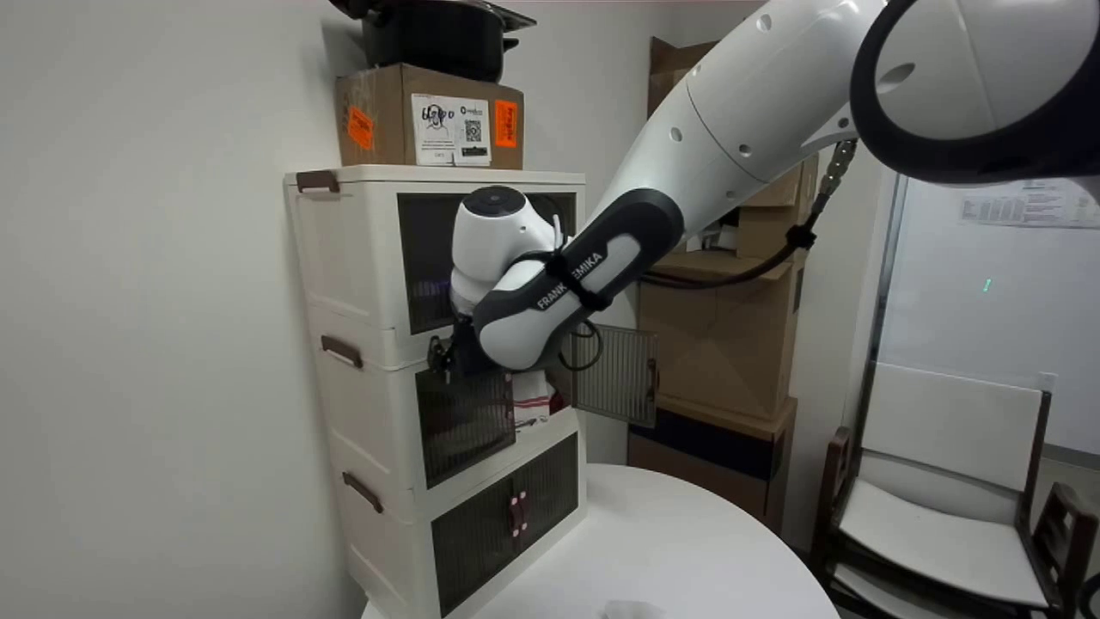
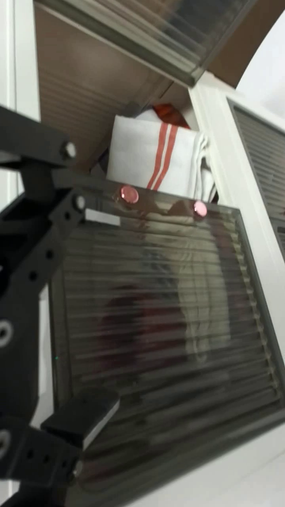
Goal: Close the left cabinet of the middle shelf
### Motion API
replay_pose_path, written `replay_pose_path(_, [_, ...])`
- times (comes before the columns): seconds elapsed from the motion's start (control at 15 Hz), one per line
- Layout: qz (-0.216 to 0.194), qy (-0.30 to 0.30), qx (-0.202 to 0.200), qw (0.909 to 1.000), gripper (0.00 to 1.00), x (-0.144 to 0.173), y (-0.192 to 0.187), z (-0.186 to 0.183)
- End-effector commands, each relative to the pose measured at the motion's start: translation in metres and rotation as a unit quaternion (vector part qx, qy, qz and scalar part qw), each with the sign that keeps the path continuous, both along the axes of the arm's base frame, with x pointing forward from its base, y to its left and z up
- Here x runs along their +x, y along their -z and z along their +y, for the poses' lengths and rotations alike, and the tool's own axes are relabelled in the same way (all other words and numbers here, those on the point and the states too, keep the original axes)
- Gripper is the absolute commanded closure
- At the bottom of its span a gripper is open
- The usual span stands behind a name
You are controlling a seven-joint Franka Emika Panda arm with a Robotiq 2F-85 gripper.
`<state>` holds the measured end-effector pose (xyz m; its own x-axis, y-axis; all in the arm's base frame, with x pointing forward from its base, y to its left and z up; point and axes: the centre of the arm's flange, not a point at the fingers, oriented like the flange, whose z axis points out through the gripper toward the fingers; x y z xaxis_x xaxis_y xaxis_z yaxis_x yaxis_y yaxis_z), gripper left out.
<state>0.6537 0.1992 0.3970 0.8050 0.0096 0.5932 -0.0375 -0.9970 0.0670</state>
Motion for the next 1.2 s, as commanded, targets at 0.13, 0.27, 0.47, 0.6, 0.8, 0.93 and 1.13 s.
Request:
replay_pose_path(0.13, [0.023,-0.111,0.029,0.9931,0.0,0.001,0.004,-0.018])
replay_pose_path(0.27, [0.041,-0.147,0.034,0.9878,0.0,-0.006,0.005,-0.027])
replay_pose_path(0.47, [0.076,-0.19,0.038,0.9781,0.0,-0.023,0.006,-0.039])
replay_pose_path(0.6, [0.1,-0.209,0.041,0.972,0.0,-0.042,0.007,-0.048])
replay_pose_path(0.8, [0.105,-0.201,0.047,0.973,0.0,-0.03,0.022,-0.04])
replay_pose_path(0.93, [0.116,-0.201,0.044,0.9718,0.0,-0.042,0.019,-0.046])
replay_pose_path(1.13, [0.124,-0.191,0.039,0.973,0.0,-0.052,0.02,-0.046])
